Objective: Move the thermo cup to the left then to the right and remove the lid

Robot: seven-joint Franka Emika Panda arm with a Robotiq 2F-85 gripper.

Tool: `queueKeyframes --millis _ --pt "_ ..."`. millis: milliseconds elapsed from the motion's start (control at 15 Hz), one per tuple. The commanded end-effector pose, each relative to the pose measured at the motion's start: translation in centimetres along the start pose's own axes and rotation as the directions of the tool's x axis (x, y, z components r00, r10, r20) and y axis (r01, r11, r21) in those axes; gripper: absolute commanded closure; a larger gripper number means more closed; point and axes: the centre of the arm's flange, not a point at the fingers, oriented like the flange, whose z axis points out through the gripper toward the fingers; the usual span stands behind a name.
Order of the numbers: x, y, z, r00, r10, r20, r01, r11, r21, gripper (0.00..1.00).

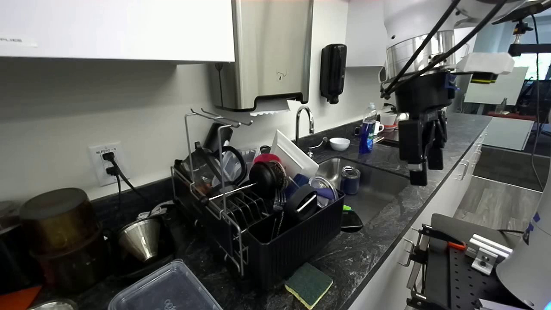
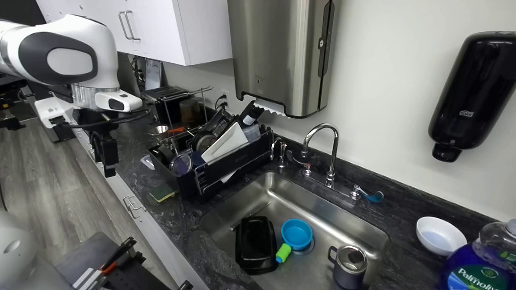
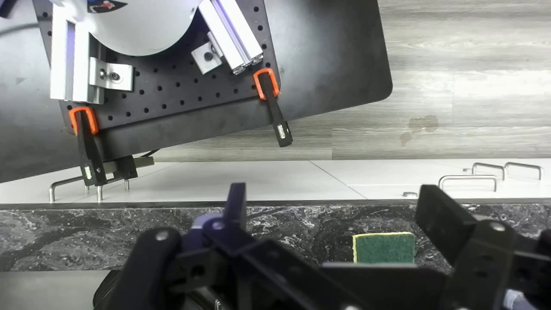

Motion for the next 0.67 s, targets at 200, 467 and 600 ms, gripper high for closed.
queueKeyframes --millis 200,467,600 --pt "0.0 0.0 0.0 1.000 0.000 0.000 0.000 1.000 0.000 0.00" --pt "0.3 0.1 0.0 1.000 0.003 -0.004 -0.003 1.000 -0.001 0.00" --pt "1.2 0.5 -0.1 1.000 -0.026 -0.001 0.026 1.000 -0.008 0.00"
